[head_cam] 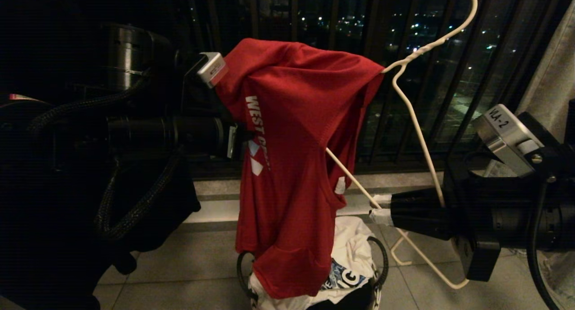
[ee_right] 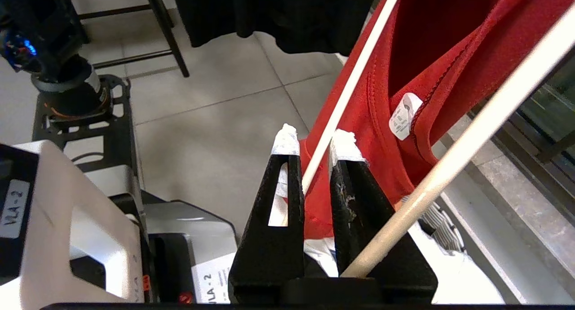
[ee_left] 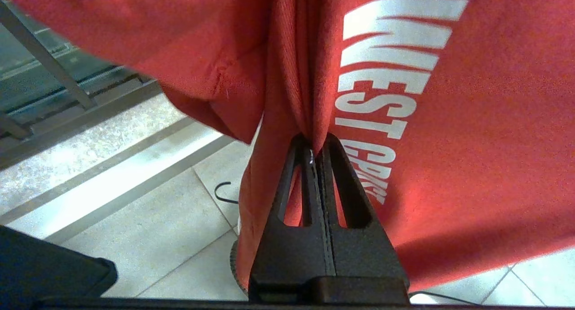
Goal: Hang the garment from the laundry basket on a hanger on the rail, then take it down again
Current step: Hang the clothes on the clothes rack
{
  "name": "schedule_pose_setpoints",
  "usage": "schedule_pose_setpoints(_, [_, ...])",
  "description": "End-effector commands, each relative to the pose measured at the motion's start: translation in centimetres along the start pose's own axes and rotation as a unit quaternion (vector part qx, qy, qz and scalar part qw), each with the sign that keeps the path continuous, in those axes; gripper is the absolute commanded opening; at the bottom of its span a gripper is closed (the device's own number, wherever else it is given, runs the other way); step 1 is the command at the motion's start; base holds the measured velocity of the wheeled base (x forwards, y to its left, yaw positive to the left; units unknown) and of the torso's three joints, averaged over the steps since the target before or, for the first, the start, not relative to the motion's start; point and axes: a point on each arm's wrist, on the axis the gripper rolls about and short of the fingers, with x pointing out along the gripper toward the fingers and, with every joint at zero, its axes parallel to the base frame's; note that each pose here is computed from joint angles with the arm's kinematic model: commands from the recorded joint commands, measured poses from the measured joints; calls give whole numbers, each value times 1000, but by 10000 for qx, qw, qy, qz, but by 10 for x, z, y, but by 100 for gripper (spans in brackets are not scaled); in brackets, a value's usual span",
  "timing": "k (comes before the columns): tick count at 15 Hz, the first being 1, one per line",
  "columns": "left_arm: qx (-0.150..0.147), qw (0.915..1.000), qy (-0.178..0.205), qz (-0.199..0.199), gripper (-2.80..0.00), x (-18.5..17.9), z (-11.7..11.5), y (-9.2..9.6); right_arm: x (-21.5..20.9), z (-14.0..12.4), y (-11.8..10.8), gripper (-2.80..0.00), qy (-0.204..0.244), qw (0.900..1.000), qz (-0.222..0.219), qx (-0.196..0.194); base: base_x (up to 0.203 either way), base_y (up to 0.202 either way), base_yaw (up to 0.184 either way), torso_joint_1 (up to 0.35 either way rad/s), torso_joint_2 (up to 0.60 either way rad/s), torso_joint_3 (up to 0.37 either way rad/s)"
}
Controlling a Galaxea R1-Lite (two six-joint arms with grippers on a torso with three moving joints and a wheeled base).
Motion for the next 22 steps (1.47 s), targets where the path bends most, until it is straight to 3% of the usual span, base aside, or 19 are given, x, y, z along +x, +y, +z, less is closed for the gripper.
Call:
schedule_pose_setpoints(1, [12,10000,-85,-5,-280,-11,2,-2,5,-3,-3,-280,53,10000,26,34,0,0,0,0,0,0])
schedule_pose_setpoints(5, [75,9991,-393,-169,-280,-48,8,-15,14,-6,-10,-280,208,9995,-214,87,0,0,0,0,0,0])
schedule_pose_setpoints(10, [214,9954,-667,-652,-280,-84,10,-41,23,-11,-17,-280,359,9987,-346,147,0,0,0,0,0,0])
schedule_pose_setpoints(15, [256,9935,-854,-704,-280,-98,14,-45,27,-12,-20,-280,443,9976,-496,165,0,0,0,0,0,0])
schedule_pose_setpoints(17, [267,9932,-839,-767,-280,-102,12,-47,31,-13,-24,-280,514,9965,-634,176,0,0,0,0,0,0])
schedule_pose_setpoints(22, [344,9925,-347,-1118,-280,-100,-20,-61,36,-14,-28,-280,588,9952,-753,203,0,0,0,0,0,0])
